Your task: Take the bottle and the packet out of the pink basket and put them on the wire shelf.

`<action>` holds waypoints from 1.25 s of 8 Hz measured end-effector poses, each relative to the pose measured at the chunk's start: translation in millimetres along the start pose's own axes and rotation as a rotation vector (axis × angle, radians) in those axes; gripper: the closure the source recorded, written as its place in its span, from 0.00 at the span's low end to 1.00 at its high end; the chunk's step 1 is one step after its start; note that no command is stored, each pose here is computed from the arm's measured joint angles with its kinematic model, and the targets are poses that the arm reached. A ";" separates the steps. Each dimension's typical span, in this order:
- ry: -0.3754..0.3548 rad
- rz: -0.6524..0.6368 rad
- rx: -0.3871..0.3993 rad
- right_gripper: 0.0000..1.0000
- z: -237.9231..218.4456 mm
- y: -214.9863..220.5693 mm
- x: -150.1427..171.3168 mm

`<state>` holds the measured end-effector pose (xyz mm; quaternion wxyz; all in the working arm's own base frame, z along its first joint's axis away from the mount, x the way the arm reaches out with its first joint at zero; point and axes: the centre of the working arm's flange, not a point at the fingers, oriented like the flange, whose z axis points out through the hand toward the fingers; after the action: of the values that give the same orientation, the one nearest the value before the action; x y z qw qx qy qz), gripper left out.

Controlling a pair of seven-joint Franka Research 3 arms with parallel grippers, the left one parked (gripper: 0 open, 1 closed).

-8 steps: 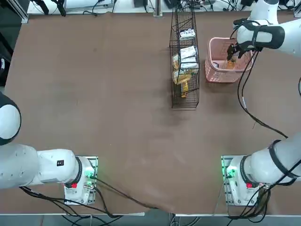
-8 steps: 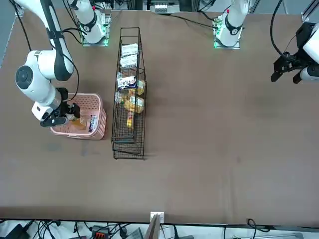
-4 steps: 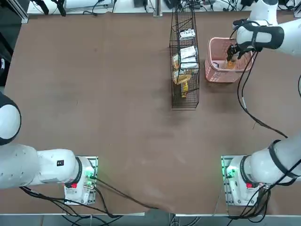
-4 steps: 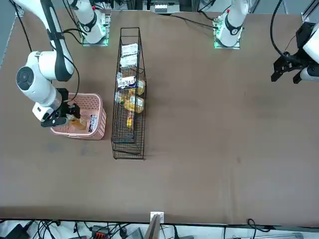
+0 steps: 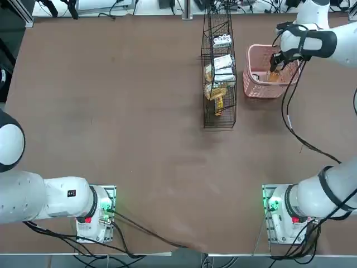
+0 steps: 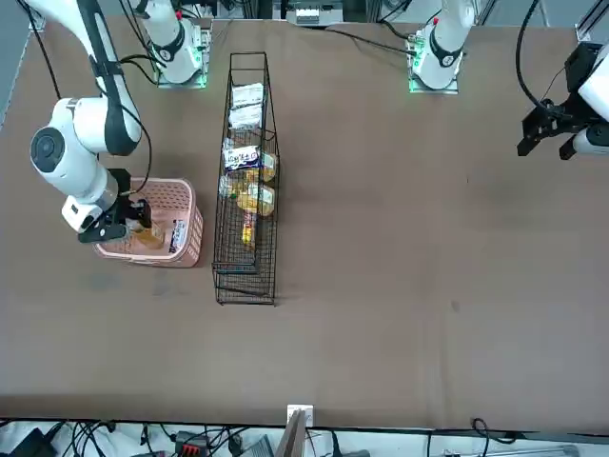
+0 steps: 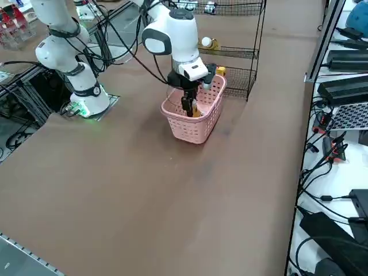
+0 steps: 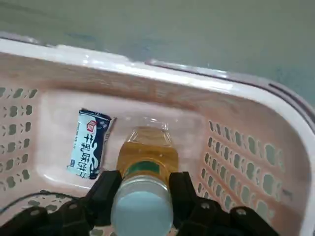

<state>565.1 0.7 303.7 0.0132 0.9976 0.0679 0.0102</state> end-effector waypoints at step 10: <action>0.116 -0.029 0.239 0.44 -184.5 -29.7 38.8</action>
<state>595.4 39.9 488.0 -0.1095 0.9886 0.0839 0.0597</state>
